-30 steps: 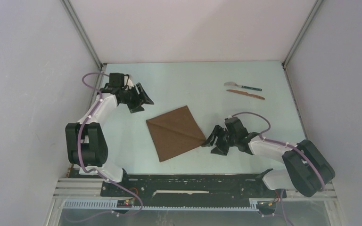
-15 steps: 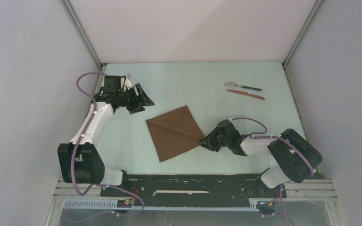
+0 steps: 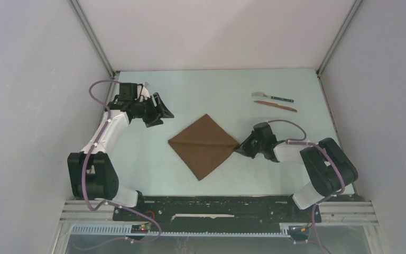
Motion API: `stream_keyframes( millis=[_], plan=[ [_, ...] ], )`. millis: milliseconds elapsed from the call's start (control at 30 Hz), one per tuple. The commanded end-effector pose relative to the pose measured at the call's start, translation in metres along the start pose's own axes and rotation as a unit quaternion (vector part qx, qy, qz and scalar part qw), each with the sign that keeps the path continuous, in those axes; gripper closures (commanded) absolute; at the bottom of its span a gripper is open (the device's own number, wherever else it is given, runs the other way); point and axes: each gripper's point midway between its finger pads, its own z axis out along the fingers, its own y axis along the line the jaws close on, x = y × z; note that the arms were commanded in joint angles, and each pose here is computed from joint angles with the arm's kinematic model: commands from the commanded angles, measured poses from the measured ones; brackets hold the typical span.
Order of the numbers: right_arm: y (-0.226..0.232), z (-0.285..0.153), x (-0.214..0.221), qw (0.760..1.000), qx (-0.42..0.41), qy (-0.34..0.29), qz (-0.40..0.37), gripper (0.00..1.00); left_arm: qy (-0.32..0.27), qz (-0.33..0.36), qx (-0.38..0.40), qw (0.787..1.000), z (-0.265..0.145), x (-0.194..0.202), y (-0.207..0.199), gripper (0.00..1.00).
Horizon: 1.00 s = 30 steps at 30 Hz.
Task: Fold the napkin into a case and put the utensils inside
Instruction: Rotate the upper triangle-folded napkin at the center of the board.
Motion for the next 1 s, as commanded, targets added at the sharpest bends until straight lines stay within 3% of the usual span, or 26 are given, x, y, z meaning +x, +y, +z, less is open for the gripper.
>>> stream_keyframes(
  millis=[0, 133, 267, 367, 533, 767, 967],
  plan=[
    [-0.026, -0.002, -0.041, 0.988, 0.059, 0.025, -0.141, 0.98, 0.019, -0.001, -0.003, 1.0, 0.012, -0.001, 0.006, 0.3],
    [-0.015, 0.012, -0.069, 0.958, 0.109, 0.143, -0.223, 0.85, 0.04, -0.034, -0.005, 0.999, 0.041, 0.005, 0.017, 0.3],
    [0.008, 0.01, -0.117, 0.95, 0.131, 0.097, -0.268, 0.53, 0.075, -0.048, -0.021, 0.996, 0.074, 0.025, 0.025, 0.32],
    [0.024, -0.008, -0.133, 0.951, 0.118, 0.061, -0.28, 0.41, 0.095, -0.043, -0.046, 0.994, 0.088, 0.04, 0.034, 0.34],
    [0.038, -0.031, -0.116, 0.952, 0.072, 0.064, -0.292, 0.4, 0.095, -0.05, -0.092, 0.99, 0.094, 0.055, 0.062, 0.37],
    [0.043, -0.047, -0.074, 0.952, 0.01, 0.075, -0.297, 0.41, 0.106, -0.068, -0.092, 0.988, 0.099, 0.085, 0.079, 0.46],
    [0.046, -0.045, -0.049, 0.946, 0.002, 0.084, -0.313, 0.42, 0.094, -0.11, -0.066, 0.987, 0.099, 0.106, 0.077, 0.65]
  ],
)
